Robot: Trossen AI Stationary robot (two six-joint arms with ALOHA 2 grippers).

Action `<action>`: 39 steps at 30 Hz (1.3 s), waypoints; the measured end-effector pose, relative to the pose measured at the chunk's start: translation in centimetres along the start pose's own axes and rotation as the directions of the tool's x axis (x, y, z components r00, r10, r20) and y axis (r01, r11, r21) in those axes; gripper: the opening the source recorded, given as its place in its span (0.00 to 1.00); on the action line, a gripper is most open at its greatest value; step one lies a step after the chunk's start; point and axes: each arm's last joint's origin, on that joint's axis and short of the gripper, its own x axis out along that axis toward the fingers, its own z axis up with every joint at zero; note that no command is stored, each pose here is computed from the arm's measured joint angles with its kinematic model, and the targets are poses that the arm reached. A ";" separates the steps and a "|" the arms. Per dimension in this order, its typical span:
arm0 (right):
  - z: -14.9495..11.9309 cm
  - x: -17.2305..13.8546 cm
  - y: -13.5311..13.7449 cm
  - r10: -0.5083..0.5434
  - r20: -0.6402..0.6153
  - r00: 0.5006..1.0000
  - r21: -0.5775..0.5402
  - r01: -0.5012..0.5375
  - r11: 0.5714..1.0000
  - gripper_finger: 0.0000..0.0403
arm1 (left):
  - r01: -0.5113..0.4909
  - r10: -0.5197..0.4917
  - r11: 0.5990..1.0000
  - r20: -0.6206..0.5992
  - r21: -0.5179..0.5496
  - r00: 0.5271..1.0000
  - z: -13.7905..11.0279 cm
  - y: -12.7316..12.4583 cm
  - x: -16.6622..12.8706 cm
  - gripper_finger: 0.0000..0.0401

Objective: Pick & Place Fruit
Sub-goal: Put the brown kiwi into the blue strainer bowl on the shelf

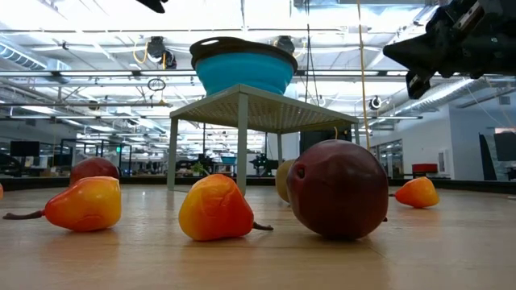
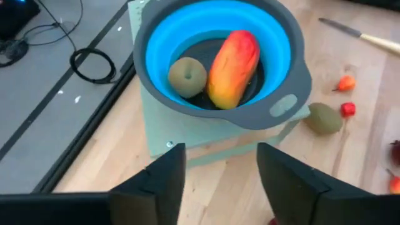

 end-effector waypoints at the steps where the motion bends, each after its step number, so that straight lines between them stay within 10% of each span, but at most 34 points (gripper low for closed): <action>1: 0.0 0.1 0.0 0.005 0.000 1.000 -0.009 -0.005 1.000 0.00 | 0.009 -0.009 1.000 0.015 -0.007 1.000 -0.3 0.0 -0.1 0.45; 22: 3.3 4.4 3.1 0.104 -0.123 0.987 -0.130 -0.120 0.984 0.00 | 0.139 -0.130 0.989 0.181 -0.041 0.975 -6.3 0.3 -0.3 0.02; 39: 6.4 10.6 7.7 0.142 -0.298 0.944 -0.323 -0.240 0.915 0.00 | 0.224 -0.221 0.974 0.270 0.022 0.937 -9.5 0.2 -1.4 0.01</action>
